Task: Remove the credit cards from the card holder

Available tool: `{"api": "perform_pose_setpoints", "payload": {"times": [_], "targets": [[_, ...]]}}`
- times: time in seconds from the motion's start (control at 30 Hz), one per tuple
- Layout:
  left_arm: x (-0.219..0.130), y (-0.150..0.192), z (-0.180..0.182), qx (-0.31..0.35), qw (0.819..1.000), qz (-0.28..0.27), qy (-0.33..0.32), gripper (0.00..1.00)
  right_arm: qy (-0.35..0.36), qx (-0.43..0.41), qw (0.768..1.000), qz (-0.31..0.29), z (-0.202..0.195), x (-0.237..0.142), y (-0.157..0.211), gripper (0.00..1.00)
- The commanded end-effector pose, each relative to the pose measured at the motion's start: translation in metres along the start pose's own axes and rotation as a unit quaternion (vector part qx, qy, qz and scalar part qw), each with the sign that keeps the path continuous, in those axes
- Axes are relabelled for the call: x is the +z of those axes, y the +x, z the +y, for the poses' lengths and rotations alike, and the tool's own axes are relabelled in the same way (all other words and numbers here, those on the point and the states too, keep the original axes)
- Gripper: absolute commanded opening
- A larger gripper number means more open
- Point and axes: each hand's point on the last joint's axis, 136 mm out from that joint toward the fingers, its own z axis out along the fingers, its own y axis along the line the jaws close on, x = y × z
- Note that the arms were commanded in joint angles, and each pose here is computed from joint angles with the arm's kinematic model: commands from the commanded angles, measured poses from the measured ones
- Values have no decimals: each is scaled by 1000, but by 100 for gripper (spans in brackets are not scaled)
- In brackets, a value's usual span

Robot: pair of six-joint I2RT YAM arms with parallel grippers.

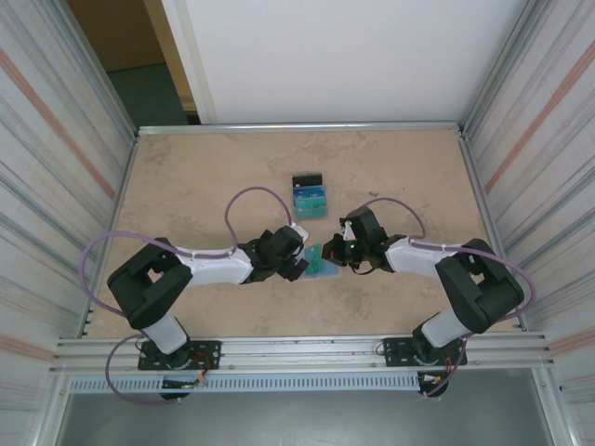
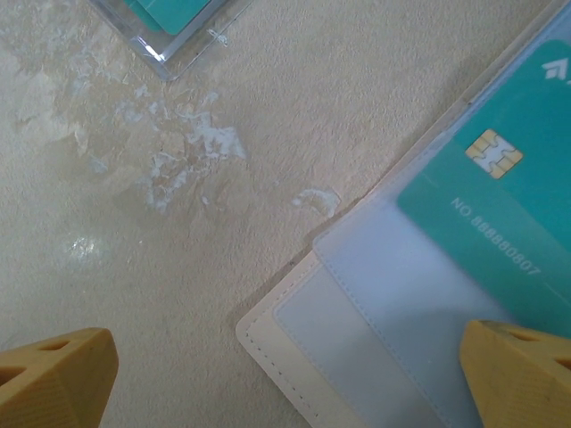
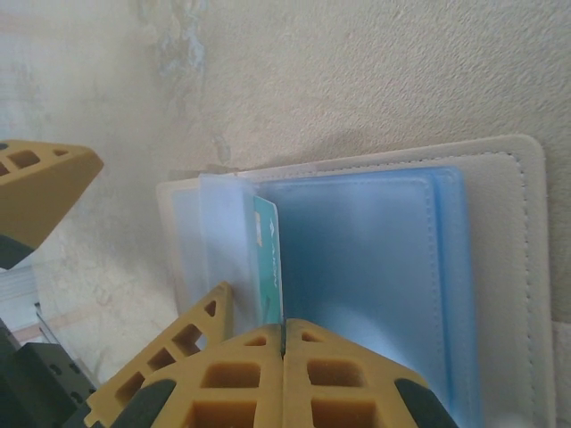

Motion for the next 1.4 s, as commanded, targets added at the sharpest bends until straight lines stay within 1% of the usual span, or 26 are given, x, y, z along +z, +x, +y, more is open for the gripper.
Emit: {"api": "perform_pose_setpoints", "payload": {"times": [0.0, 0.1, 0.2, 0.37, 0.47, 0.53, 0.63, 0.73, 0.8, 1.0, 1.13, 1.2, 1.23, 1.37], "targets": [[2, 1, -1, 15, 1000, 4, -3, 99, 16, -4, 1000, -3, -10, -6, 4, 0], [3, 3, -2, 17, 1000, 8, -4, 99, 3, -6, 1000, 0, -5, -7, 5, 0], [4, 6, -1, 18, 1000, 13, -5, 99, -24, -10, 1000, 1, 6, -5, 7, 0], [5, 9, -2, 20, 1000, 18, -5, 99, -60, -32, 998, 6, 25, 1, 12, 15], [5, 11, -2, 21, 1000, 20, -7, 99, -69, -42, 997, 11, 31, 6, 17, 21], [5, 11, -1, 21, 1000, 20, -7, 99, -62, -42, 997, 14, 30, 11, 18, 22], [4, 10, -1, 17, 1000, 18, -7, 99, -45, -38, 998, 18, 22, 17, 19, 20], [3, 10, 0, 15, 1000, 15, -9, 99, -25, -38, 999, 12, 15, 16, 17, 9], [2, 11, 1, 13, 1000, 15, -11, 99, -7, -44, 999, 5, 11, 12, 15, 5], [-4, 10, 4, 16, 1000, 9, -14, 99, 37, -89, 995, -13, 11, -9, 7, 3], [-13, 3, 8, 13, 1000, -2, -17, 99, 49, -132, 990, -25, 17, -27, 3, 2], [-22, -6, 11, 9, 1000, -18, -16, 99, 43, -163, 985, -25, 25, -35, 4, 0], [-28, -11, 12, 6, 999, -29, -13, 97, 40, -182, 982, -24, 29, -39, 5, 0], [-61, -37, 17, 11, 996, -92, 1, 92, 25, -265, 964, -20, 48, -52, 12, 0]]}}
